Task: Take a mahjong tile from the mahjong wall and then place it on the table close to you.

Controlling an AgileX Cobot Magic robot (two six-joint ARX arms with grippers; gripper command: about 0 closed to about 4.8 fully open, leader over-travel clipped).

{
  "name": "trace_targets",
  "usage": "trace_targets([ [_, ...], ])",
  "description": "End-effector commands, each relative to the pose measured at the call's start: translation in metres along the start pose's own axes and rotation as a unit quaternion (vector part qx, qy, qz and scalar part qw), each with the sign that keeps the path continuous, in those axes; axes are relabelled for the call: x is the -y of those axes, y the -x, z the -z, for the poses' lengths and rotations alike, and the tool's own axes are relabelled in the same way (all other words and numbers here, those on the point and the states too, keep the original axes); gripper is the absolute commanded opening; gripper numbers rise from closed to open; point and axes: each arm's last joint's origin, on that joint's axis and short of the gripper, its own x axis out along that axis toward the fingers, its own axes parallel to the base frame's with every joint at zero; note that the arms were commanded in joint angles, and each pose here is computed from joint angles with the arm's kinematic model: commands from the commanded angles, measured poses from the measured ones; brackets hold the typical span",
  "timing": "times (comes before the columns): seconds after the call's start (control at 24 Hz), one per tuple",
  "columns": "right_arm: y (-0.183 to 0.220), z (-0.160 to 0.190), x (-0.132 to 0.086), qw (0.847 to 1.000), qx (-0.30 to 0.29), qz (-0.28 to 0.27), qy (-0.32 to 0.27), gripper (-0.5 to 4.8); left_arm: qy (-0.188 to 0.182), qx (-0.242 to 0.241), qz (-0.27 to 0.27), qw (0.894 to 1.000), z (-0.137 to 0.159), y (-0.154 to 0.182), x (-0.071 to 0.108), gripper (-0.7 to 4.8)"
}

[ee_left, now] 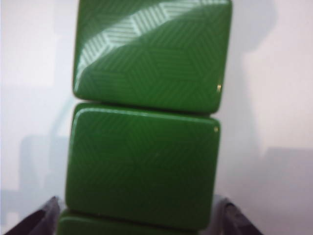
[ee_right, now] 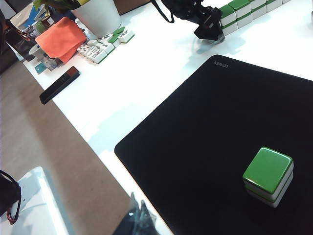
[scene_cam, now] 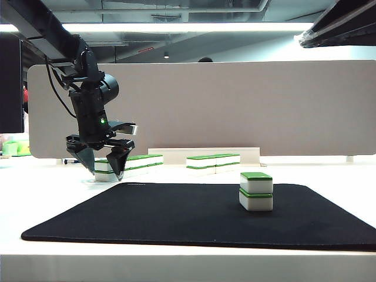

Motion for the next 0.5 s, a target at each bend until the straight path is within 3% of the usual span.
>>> trace_targets([
  [0.04, 0.0005, -0.0022, -0.0009, 1.0, 0.007, -0.001, 0.005, -0.01, -0.004, -0.005, 0.0, 1.0, 0.0011, -0.0036, 0.001, 3.63],
  [0.08, 0.0005, -0.0022, -0.0009, 1.0, 0.007, -0.001, 0.005, -0.01, -0.004, -0.006, 0.0, 1.0, 0.0012, -0.0034, 0.001, 3.15],
  [0.29, 0.0005, -0.0022, -0.0009, 1.0, 0.007, -0.001, 0.005, -0.01, -0.006, -0.015, 0.004, 1.0, 0.0024, -0.0034, 0.0034, 2.95],
  [0.42, 0.0005, -0.0022, -0.0009, 1.0, 0.007, -0.001, 0.005, -0.01, -0.006, -0.015, 0.004, 1.0, 0.0024, -0.0032, 0.0036, 2.14],
  [0.5, 0.0004, -0.0022, -0.0008, 1.0, 0.007, -0.001, 0.005, -0.01, -0.004, -0.015, 0.004, 1.0, 0.0023, -0.0032, 0.0036, 2.03],
])
